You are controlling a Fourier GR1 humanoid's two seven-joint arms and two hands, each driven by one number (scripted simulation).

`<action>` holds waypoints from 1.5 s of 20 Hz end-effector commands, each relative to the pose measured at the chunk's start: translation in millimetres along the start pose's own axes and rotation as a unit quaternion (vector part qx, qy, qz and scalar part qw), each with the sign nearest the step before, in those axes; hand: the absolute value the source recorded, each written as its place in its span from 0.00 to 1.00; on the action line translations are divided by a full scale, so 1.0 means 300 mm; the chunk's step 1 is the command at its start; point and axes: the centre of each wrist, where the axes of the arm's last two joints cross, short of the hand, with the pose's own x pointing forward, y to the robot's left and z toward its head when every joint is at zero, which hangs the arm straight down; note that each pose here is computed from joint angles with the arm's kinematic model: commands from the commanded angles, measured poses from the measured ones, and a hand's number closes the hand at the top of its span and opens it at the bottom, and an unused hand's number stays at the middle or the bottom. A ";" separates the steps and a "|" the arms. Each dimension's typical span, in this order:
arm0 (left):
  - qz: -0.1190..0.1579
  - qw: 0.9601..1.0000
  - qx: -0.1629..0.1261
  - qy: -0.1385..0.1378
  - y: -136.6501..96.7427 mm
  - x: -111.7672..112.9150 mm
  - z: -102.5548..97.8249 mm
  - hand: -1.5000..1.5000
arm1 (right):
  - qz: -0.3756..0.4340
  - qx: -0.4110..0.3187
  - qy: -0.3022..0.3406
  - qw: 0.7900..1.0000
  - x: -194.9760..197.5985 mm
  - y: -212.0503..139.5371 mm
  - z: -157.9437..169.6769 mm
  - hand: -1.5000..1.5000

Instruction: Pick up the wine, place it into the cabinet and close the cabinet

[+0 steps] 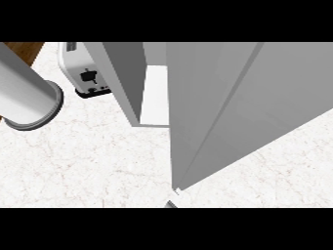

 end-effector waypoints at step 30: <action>-0.002 1.000 0.021 -0.002 0.002 0.012 -0.049 0.00 | 0.057 -0.099 -0.010 0.993 0.044 -0.269 -0.852 1.00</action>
